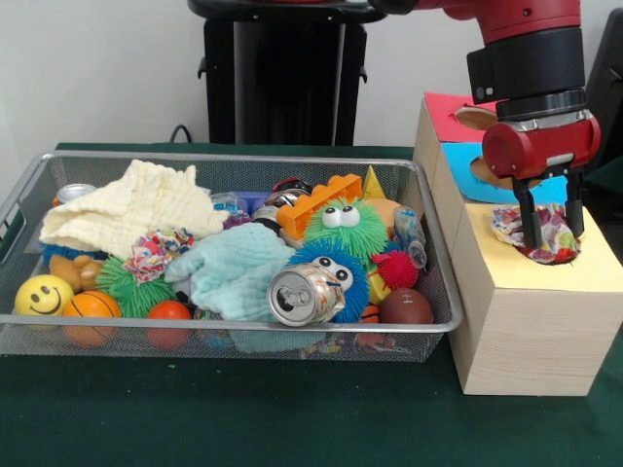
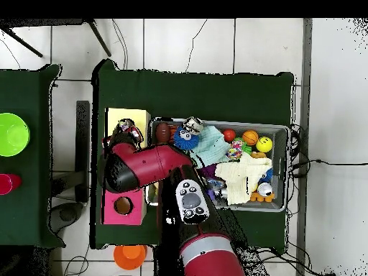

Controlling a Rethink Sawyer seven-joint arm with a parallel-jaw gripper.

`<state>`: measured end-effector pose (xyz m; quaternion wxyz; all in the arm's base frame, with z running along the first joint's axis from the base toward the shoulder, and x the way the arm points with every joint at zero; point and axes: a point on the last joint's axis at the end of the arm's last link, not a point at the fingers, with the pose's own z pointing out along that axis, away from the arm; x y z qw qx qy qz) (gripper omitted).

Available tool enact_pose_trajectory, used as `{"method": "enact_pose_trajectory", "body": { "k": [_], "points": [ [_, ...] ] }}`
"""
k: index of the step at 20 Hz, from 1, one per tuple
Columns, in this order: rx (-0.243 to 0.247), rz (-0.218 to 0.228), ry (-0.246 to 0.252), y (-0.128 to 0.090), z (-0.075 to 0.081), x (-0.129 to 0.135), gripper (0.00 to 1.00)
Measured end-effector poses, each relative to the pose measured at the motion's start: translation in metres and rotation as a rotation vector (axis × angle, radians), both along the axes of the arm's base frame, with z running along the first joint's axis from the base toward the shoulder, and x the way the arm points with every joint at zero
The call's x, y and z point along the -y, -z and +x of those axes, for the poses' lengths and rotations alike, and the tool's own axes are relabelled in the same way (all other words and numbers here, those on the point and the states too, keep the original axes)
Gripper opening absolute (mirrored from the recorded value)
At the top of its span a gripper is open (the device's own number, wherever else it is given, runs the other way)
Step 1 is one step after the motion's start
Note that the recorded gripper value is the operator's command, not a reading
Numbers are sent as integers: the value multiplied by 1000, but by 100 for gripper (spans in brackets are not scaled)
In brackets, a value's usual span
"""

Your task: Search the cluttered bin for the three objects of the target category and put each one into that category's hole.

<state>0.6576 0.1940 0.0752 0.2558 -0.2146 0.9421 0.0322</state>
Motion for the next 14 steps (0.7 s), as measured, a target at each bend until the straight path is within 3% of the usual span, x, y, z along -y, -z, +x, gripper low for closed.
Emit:
{"method": "enact_pose_trajectory", "body": {
  "k": [14],
  "points": [
    [-9, -7, -5, -6, -2, -1, 100]
  ]
}}
